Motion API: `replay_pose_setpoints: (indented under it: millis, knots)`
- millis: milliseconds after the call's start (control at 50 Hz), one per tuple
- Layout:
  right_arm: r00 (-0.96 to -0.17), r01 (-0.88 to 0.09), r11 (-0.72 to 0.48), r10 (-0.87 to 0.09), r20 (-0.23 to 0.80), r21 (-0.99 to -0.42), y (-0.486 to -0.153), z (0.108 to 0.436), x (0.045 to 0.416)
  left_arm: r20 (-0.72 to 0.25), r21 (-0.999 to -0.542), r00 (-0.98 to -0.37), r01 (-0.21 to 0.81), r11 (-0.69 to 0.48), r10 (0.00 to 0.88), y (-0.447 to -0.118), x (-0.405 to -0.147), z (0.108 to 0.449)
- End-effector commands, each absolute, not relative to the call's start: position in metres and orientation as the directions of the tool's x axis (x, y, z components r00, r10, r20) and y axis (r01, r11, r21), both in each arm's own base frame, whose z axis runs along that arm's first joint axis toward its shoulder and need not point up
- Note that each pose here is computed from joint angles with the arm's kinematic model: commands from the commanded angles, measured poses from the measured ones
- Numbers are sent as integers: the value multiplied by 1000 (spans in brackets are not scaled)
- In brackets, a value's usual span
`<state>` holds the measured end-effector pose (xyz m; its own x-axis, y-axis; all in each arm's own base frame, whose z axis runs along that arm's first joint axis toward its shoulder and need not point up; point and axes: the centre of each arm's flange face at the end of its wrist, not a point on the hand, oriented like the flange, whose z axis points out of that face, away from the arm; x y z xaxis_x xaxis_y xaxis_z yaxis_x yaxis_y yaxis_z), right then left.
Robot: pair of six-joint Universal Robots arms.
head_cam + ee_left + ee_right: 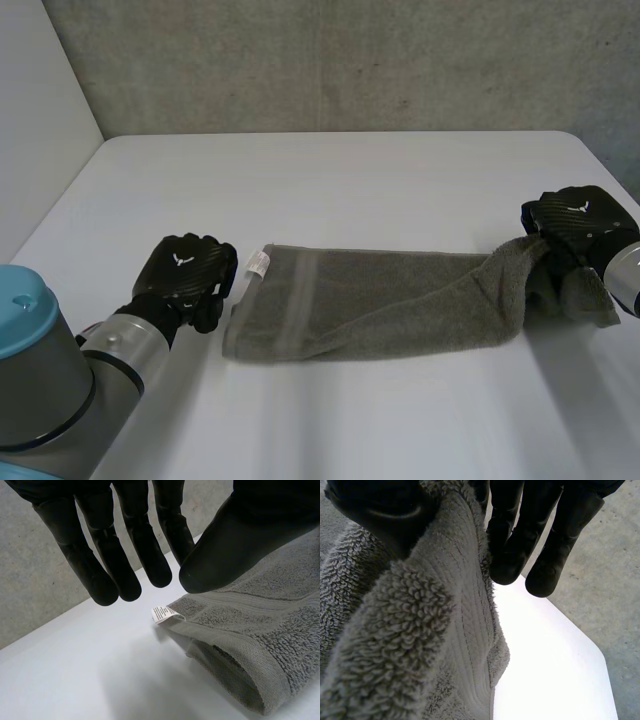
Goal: Fold the towel.
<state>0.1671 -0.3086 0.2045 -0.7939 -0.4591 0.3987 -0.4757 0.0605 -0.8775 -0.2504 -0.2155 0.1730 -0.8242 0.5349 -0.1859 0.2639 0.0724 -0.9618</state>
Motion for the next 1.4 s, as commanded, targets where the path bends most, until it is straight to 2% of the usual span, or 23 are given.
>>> replay_pose_setpoints:
  millis: [20,360,620,720,920,1160,1340,1400]
  knots:
    - [-783,-502,91,-469,408,-860,-286,201,178,-95,-961,-864,210,182,494,-230,-244,180]
    - [-788,-499,88,-458,410,-862,-287,205,175,-94,-960,-863,212,185,497,-227,-245,179]
    - [-791,-496,56,-441,425,-866,-288,216,174,-97,-957,-833,228,180,545,-216,-258,174]
    - [-790,-499,44,-435,433,-865,-290,220,174,-99,-950,-824,246,194,558,-217,-263,165]
    - [-794,-510,60,-416,443,-858,-295,218,164,-206,-917,-758,371,149,619,-212,-276,143]
    - [-794,-510,68,-420,439,-858,-295,215,163,-218,-910,-733,391,137,644,-213,-289,128]
    - [-794,-509,70,-423,437,-858,-296,213,164,-225,-910,-742,391,135,631,-224,-294,126]
    - [-794,-506,49,-416,443,-861,-298,217,165,-233,-921,-767,371,118,598,-235,-292,138]
